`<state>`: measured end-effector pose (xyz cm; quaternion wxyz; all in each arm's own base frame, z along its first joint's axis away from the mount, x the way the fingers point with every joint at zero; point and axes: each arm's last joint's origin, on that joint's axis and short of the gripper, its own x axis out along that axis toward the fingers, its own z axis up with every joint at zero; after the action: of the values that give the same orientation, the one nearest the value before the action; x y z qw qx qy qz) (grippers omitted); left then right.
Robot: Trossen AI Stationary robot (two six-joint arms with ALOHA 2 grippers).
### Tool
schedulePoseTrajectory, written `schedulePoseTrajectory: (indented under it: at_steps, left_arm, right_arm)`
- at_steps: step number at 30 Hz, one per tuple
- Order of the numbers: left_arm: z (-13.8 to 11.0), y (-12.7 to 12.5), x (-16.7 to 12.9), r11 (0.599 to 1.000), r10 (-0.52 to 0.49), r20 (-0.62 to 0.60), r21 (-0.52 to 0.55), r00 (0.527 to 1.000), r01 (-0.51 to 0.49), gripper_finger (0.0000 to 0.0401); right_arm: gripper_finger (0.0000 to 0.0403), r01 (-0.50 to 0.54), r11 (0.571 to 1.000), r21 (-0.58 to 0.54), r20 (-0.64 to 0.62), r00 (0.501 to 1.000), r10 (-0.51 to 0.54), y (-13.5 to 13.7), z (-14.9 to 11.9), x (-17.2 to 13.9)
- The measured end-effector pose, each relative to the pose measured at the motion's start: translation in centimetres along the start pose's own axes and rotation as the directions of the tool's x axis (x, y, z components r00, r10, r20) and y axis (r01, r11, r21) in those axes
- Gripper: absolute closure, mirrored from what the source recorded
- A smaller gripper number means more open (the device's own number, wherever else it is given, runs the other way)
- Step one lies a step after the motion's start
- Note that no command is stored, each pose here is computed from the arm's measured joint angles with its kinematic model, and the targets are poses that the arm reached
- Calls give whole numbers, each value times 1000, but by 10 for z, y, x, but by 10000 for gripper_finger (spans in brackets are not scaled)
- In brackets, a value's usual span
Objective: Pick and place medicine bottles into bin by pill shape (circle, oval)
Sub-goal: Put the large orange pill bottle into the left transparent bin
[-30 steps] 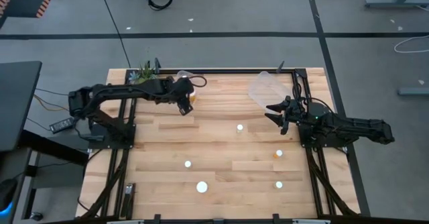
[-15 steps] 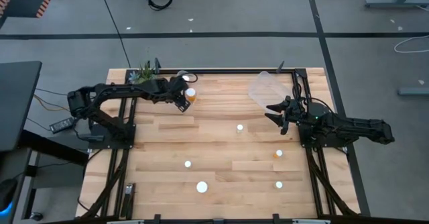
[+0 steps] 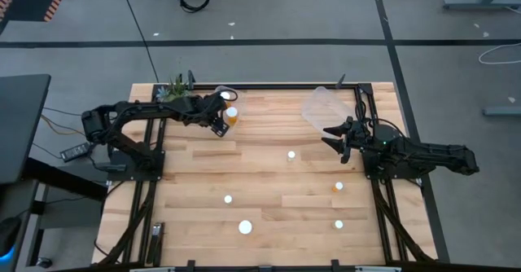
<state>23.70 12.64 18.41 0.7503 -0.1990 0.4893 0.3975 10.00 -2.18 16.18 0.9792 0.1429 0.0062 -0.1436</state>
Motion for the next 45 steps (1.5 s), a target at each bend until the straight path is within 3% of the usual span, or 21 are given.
schedulePoseTrajectory:
  at_steps: [10, 16, 20, 34, 45]
  left_arm:
    - [6, -1, -4, 999, 3, 25, 49, 1000, -4, 119]
    - [18, -15, -18, 985, 13, 109, 171, 994, -32, 128]
    - [22, -32, -32, 959, -37, 153, 282, 988, -8, 137]
    - [51, -84, -122, 914, -247, 304, 389, 920, 117, 177]
    - [30, -106, -143, 859, -318, 258, 487, 912, 161, 194]
  right_arm:
    - [189, 0, 1000, 0, 0, 1000, 0, 0, 0, 0]
    - [189, 0, 1000, 0, 0, 1000, 0, 0, 0, 0]
    - [189, 0, 1000, 0, 0, 1000, 0, 0, 0, 0]
    - [189, 0, 1000, 0, 0, 1000, 0, 0, 0, 0]
    - [189, 0, 1000, 0, 0, 1000, 0, 0, 0, 0]
